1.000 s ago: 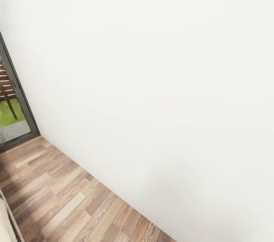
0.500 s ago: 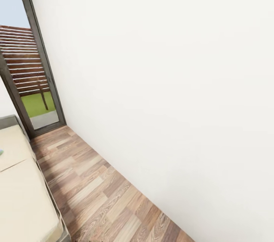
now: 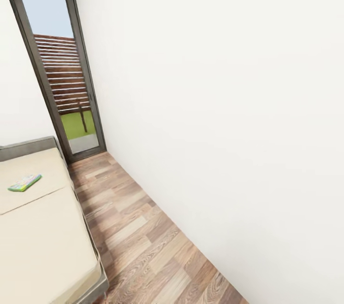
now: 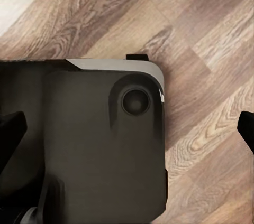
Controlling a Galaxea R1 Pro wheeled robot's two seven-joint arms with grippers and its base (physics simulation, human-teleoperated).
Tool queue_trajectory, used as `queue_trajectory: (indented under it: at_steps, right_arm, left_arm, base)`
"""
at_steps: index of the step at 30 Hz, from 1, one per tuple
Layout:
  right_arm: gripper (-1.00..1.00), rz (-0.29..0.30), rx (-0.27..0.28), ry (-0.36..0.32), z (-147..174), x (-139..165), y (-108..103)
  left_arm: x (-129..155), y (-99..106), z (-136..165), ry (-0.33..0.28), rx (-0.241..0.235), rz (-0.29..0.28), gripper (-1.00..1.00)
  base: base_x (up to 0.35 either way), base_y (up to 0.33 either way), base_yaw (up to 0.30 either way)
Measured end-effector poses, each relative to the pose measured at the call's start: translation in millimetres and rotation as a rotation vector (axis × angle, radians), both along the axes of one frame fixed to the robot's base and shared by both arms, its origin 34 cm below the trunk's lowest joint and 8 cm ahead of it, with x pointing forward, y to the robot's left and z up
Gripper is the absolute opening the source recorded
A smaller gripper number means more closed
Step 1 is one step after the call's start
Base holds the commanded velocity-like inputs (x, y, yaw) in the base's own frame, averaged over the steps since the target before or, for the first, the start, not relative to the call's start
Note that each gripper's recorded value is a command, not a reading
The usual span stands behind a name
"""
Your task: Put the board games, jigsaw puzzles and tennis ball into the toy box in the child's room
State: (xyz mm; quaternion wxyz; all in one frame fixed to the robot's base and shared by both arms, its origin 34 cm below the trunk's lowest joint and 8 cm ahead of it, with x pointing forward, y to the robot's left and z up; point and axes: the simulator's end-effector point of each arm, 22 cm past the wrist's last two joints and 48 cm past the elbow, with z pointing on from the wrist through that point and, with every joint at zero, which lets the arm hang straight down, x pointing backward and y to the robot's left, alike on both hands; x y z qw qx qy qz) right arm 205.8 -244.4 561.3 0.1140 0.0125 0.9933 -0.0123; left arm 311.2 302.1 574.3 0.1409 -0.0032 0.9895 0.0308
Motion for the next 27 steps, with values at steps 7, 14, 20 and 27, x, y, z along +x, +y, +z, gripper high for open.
queue_trajectory:
  at_steps: [7, 14, 20, 27]
  right_arm:
    - [1.0, 0.002, 0.0, 0.003, 8, -3, 0]
    - [1.0, 0.003, 0.001, 0.006, 15, -6, 0]
    - [1.0, 0.001, 0.001, -0.015, 22, -4, 0]
    - [1.0, 0.0, 0.0, -0.031, 30, -3, 0]
  left_arm:
    - [-3, 0, 7, 0.003, 0.001, 0.0, 1.0]
    - [-6, 0, 14, 0.007, 0.001, 0.0, 1.0]
    - [-9, 0, 20, 0.009, 0.001, -0.002, 1.0]
    - [-11, 0, 27, 0.01, 0.001, -0.003, 1.0]
  base:
    - [0.0, 0.0, 0.289]
    - [0.0, 0.0, 0.281]
    - [0.0, 0.0, 0.096]
    - [0.0, 0.0, 0.008]
